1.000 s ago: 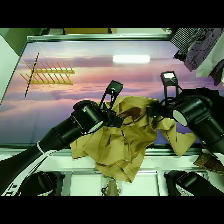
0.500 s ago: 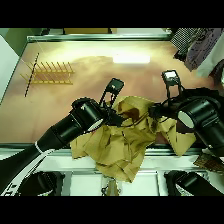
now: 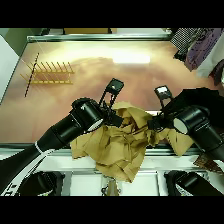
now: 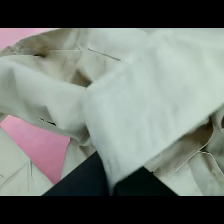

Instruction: Fold the clothes and pants, and hang the long-sleeved shirts on hangers.

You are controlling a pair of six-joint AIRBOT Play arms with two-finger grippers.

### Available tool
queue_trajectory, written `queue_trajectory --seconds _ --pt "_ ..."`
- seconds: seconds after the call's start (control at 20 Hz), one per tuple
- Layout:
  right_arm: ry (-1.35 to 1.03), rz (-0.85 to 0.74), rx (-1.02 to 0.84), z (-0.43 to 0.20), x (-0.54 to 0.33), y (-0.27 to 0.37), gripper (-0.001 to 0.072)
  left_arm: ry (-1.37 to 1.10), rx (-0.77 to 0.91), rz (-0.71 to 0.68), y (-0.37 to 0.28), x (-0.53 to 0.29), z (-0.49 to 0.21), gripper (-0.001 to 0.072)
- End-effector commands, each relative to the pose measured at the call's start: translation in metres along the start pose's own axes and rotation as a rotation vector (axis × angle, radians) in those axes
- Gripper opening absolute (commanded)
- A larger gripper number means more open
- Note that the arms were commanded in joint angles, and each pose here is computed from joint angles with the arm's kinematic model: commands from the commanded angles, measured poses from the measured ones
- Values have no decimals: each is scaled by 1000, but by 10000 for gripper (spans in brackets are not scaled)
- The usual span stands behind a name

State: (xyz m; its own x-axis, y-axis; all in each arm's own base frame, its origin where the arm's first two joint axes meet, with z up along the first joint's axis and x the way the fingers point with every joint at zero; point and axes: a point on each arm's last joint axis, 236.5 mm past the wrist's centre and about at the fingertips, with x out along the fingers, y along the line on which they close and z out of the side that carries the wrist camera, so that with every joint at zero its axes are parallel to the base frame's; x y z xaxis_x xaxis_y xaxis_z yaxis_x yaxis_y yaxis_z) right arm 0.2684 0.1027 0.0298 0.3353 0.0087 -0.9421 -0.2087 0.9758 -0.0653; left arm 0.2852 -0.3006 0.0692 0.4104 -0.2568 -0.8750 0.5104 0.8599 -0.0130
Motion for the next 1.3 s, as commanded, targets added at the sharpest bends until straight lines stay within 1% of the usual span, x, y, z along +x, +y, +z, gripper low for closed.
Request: queue_trajectory --seconds 0.0,0.25,0.5,0.7,0.75,0.8,0.85,0.95,1.0,1.05,1.15,1.25 --pt "41 0 12 -17 18 1 249 5 0 3 1 0 -1 14" --pt "156 65 41 -50 27 17 249 3 2 9 2 0 0 14" --pt "261 44 34 -84 39 13 249 3 2 9 2 0 0 14" --pt "283 35 31 -96 48 11 246 3 2 9 2 0 0 14" --pt "281 34 30 -95 48 11 177 3 2 9 2 0 0 14" --pt "271 26 26 -94 48 9 17 3 2 10 3 0 0 14" --pt "257 10 18 -91 46 4 15 -3 10 20 5 -1 1 14" --pt "209 -61 -11 -75 19 -17 15 -46 30 80 22 -20 13 15" --pt "171 -80 -37 -60 -7 -27 14 -94 27 104 33 -45 29 15" --pt "128 -75 -48 -45 -38 -31 14 -156 22 99 38 -74 46 15" --pt "-12 -50 6 -9 -116 -40 13 -345 -6 42 37 -151 85 15" --pt "-250 8 80 33 -205 -43 13 -555 -25 -53 25 -241 114 14"
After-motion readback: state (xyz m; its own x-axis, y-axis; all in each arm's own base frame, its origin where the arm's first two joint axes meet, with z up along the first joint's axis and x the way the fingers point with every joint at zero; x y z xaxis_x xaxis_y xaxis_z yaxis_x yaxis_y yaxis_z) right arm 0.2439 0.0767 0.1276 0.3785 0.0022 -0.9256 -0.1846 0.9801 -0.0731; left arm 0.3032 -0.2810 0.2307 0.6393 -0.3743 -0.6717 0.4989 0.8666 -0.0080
